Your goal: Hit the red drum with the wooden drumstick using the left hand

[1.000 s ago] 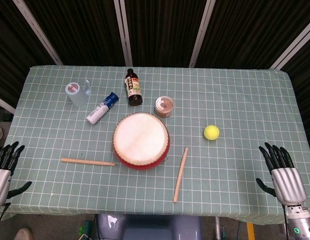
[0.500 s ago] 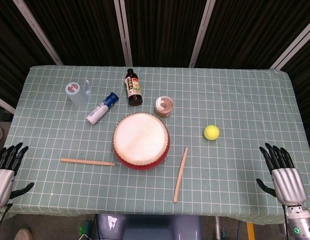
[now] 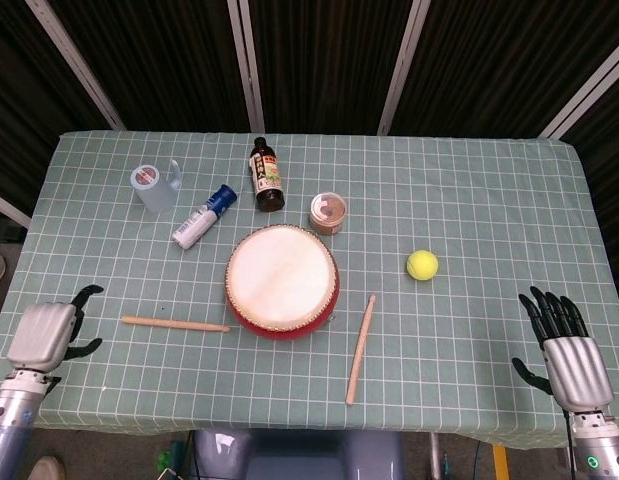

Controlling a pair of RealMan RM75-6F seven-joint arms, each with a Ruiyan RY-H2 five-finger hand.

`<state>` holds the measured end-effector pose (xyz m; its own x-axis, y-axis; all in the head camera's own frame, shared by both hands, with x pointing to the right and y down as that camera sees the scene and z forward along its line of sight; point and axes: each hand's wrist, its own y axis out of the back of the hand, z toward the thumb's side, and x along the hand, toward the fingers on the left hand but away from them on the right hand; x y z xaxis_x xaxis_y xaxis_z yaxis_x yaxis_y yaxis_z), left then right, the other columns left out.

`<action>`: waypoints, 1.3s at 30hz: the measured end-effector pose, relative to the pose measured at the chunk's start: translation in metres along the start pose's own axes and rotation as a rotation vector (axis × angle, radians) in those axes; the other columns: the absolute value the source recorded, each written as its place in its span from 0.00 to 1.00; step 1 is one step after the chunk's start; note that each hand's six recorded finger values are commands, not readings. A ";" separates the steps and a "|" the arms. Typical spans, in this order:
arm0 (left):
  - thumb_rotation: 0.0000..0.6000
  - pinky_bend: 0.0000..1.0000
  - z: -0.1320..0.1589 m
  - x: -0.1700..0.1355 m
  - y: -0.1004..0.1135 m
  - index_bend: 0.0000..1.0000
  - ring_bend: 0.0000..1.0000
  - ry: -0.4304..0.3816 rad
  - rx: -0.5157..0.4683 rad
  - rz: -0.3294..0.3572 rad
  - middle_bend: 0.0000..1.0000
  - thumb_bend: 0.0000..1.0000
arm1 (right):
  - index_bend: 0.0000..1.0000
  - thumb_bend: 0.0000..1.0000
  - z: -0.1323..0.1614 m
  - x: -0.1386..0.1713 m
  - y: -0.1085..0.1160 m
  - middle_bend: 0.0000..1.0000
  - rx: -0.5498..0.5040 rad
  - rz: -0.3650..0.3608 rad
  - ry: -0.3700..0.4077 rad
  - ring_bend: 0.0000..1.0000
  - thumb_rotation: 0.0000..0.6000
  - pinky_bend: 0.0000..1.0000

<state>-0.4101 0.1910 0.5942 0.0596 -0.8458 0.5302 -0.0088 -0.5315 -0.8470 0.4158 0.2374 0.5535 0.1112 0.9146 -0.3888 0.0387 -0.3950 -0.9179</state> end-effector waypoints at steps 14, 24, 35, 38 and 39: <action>1.00 0.95 0.040 0.049 -0.047 0.44 1.00 0.031 0.088 -0.161 1.00 0.27 | 0.00 0.26 0.000 -0.003 -0.001 0.00 -0.016 0.007 -0.002 0.00 1.00 0.07; 1.00 0.95 0.061 0.061 -0.070 0.49 1.00 0.003 0.149 -0.199 1.00 0.27 | 0.00 0.26 0.000 -0.002 0.000 0.00 -0.022 0.005 -0.004 0.00 1.00 0.07; 1.00 0.95 0.066 0.064 -0.088 0.48 1.00 0.009 0.179 -0.235 1.00 0.28 | 0.00 0.26 0.000 -0.003 0.000 0.00 -0.030 0.008 -0.005 0.00 1.00 0.07; 1.00 0.95 0.065 0.067 -0.093 0.47 1.00 0.017 0.178 -0.249 1.00 0.28 | 0.00 0.26 0.000 -0.003 -0.001 0.00 -0.029 0.009 -0.004 0.00 1.00 0.07; 1.00 0.95 0.065 0.068 -0.095 0.47 1.00 0.020 0.177 -0.253 1.00 0.28 | 0.00 0.26 0.000 -0.003 -0.001 0.00 -0.030 0.009 -0.004 0.00 1.00 0.07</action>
<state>-0.3407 0.1870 0.7077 0.0179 -0.6892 0.7243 0.1779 -0.7107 -0.6807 0.4152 0.2349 0.5555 0.1077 0.9112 -0.3977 0.0671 -0.4058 -0.9115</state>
